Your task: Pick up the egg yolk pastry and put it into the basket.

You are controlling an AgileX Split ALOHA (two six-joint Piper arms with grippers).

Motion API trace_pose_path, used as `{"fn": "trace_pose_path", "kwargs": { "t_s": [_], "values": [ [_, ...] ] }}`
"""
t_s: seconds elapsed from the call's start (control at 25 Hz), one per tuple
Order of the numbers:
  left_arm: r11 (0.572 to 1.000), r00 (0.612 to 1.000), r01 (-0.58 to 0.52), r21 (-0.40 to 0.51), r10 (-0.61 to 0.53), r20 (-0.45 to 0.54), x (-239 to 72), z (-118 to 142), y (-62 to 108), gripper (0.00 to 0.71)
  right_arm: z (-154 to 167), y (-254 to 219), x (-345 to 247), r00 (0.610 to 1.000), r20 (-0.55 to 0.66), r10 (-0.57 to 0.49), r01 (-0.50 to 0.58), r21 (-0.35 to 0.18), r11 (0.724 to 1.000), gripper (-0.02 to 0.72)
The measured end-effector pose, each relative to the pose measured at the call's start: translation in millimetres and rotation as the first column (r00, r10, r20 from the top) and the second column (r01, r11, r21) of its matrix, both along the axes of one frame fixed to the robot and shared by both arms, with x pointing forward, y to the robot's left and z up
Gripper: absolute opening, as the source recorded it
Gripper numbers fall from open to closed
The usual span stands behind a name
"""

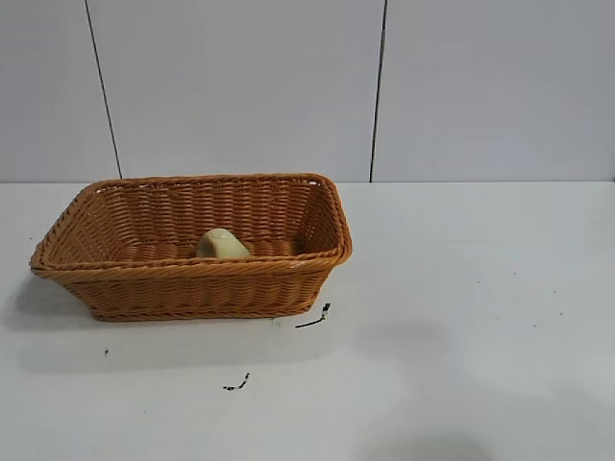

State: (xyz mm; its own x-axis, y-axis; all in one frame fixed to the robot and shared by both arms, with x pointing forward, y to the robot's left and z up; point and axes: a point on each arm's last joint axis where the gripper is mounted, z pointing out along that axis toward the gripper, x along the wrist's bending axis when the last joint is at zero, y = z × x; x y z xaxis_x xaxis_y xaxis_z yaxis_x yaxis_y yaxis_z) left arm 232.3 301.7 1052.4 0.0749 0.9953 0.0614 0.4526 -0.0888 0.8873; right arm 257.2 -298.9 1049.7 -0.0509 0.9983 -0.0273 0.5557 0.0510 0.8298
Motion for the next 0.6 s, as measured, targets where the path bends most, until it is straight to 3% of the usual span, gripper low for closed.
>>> {"fn": "trace_pose_path", "kwargs": {
  "t_s": [0.2, 0.6],
  "values": [
    [1.0, 1.0, 0.0, 0.0, 0.0, 0.0, 0.0, 0.0, 0.0, 0.696, 0.7, -1.0, -20.1, 0.991, 0.133, 0.0, 0.0, 0.007, 1.0, 0.693],
    [1.0, 1.0, 0.0, 0.0, 0.0, 0.0, 0.0, 0.0, 0.0, 0.696, 0.7, -1.0, -20.9, 0.99, 0.138, 0.0, 0.0, 0.007, 1.0, 0.693]
  ]
}}
